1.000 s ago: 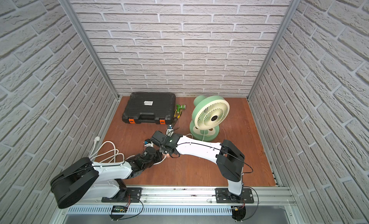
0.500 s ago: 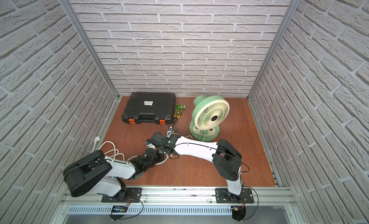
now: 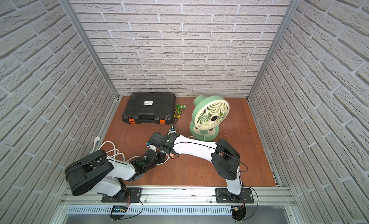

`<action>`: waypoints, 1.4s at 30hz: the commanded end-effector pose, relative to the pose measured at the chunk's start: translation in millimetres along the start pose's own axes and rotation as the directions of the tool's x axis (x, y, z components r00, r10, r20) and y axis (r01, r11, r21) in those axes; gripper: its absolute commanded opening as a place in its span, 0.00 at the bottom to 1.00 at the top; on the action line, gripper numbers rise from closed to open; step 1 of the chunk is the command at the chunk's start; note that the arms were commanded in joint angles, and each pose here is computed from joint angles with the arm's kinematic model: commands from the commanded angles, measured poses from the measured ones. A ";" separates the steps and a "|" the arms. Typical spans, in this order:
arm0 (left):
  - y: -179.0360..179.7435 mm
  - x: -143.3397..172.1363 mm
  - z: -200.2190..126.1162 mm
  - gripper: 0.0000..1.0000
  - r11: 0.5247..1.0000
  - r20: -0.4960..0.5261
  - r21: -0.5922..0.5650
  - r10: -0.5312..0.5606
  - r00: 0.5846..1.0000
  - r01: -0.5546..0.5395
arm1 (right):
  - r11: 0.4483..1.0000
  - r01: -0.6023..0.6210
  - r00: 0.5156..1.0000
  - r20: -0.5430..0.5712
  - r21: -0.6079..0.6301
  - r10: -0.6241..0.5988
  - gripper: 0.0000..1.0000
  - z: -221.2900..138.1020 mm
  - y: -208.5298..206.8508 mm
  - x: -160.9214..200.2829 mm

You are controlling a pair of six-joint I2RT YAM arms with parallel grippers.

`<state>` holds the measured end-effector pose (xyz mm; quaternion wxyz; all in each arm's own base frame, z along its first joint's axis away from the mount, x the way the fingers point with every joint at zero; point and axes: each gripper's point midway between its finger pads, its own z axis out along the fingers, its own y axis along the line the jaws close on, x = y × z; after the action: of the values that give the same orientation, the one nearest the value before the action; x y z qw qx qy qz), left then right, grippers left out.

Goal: Plug the desk fan into the power strip
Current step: Insert the plug into the socket.

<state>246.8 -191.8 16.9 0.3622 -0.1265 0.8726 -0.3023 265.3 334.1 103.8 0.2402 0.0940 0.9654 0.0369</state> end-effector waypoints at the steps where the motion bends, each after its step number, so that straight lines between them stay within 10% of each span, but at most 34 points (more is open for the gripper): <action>1: -2.2 -0.6 -2.6 0.00 0.999 0.004 0.003 0.034 0.999 -0.034 | 1.000 -0.004 1.000 0.021 0.031 0.004 0.03 -2.2 -5.3 -0.8; 42: -8.2 -7.7 -13.4 0.00 0.994 0.022 0.012 0.106 0.994 -0.106 | 0.999 0.039 0.999 -0.015 0.018 -0.039 0.03 0.9 -6.6 9.9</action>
<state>243.3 -187.3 30.5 0.3760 -0.0920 0.8780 -0.2815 259.9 325.3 96.8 0.2309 0.0874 0.9689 0.0179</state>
